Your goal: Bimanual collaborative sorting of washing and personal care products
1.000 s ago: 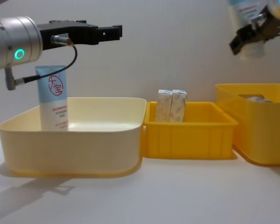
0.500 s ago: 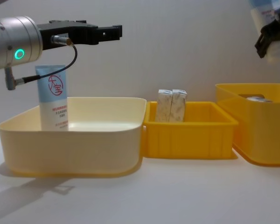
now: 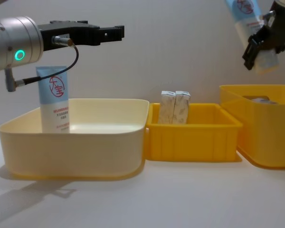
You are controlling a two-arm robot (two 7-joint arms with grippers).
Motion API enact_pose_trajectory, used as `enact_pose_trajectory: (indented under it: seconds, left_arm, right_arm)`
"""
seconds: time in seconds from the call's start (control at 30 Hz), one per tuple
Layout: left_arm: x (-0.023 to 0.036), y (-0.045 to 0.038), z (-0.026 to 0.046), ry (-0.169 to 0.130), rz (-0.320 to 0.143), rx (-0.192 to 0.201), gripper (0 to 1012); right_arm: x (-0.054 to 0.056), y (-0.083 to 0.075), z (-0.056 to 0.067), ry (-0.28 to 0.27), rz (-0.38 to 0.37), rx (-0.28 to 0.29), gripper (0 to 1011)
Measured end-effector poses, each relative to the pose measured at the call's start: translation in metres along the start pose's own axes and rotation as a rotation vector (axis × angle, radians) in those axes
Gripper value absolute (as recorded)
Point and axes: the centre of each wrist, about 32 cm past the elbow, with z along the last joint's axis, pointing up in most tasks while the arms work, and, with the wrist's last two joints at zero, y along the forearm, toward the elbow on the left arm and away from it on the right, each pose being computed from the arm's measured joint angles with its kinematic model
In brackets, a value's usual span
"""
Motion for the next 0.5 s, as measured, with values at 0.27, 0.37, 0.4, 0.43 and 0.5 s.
enact_pose_trajectory:
  seconds: [0.27,0.37,0.4,0.43,0.5]
  left_arm:
    - [0.0000,0.0000,0.0000,0.000,0.000,0.000,1000]
    - [0.0000,0.0000,0.0000,0.000,0.000,0.000,999]
    - [0.0000,0.0000,0.0000,0.000,0.000,0.000,1000]
    - [0.0000,0.0000,0.0000,0.000,0.000,0.000,1000]
    - [0.0000,0.0000,0.0000,0.000,0.000,0.000,1000]
  right_arm:
    - [-0.0019,0.0052,0.0066,-0.023,0.024,-0.029,744]
    - [-0.0021,0.0061,0.0078,-0.029,0.030,-0.037,836]
    - [-0.0021,0.0063,0.0081,-0.031,0.031,-0.038,836]
    - [-0.0022,0.0065,0.0083,-0.032,0.031,-0.040,884]
    - [-0.0023,0.0070,0.0089,-0.035,0.034,-0.045,938]
